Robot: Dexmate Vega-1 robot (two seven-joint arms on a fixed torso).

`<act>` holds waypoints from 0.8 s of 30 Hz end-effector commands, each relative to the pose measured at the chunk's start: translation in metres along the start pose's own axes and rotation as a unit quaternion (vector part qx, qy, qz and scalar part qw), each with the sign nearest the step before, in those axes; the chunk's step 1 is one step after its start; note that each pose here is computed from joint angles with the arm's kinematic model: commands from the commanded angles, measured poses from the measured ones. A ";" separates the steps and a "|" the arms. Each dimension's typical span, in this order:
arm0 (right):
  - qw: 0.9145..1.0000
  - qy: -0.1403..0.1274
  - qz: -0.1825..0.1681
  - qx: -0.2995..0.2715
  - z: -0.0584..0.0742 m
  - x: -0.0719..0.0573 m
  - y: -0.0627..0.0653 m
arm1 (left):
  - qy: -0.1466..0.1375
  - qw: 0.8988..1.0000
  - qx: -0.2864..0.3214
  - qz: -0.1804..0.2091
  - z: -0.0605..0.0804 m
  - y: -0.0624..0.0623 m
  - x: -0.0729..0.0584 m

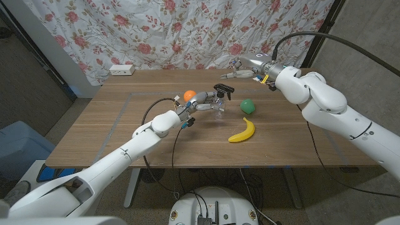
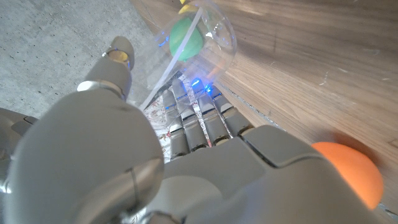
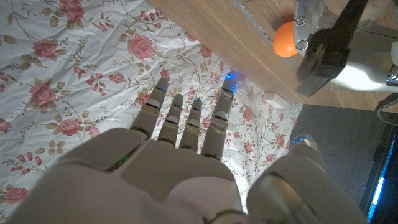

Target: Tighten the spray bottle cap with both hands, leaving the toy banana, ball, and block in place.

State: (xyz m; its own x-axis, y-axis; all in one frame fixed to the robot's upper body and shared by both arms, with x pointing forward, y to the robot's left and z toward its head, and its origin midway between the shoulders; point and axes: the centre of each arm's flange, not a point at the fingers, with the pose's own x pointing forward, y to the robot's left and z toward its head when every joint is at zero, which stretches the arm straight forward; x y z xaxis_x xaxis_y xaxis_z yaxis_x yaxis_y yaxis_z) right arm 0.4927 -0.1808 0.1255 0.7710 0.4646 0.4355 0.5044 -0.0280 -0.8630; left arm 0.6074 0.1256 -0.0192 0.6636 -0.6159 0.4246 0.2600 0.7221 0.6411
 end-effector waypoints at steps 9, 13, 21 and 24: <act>0.998 0.026 -0.016 0.058 -0.018 -0.003 0.001 | 0.005 0.997 -0.052 0.049 -0.015 -0.001 -0.024; 0.996 0.032 -0.021 0.084 -0.024 -0.002 0.004 | 0.006 0.997 -0.051 0.054 -0.015 0.000 -0.027; 0.991 0.044 -0.036 0.125 -0.035 -0.001 0.011 | 0.011 0.996 -0.054 0.068 -0.018 0.001 -0.032; 0.987 0.047 -0.041 0.146 -0.040 -0.001 0.015 | 0.014 0.996 -0.057 0.073 -0.020 0.001 -0.033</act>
State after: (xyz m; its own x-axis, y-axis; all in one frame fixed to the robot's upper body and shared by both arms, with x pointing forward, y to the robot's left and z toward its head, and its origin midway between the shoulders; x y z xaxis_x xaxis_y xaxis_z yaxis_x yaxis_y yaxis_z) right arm 0.5040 -0.2044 0.1268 0.7766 0.4051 0.4825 0.4691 0.1395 -0.8721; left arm 0.6012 0.1458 -0.0378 0.6986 -0.5303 0.4803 0.2518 0.8106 0.5288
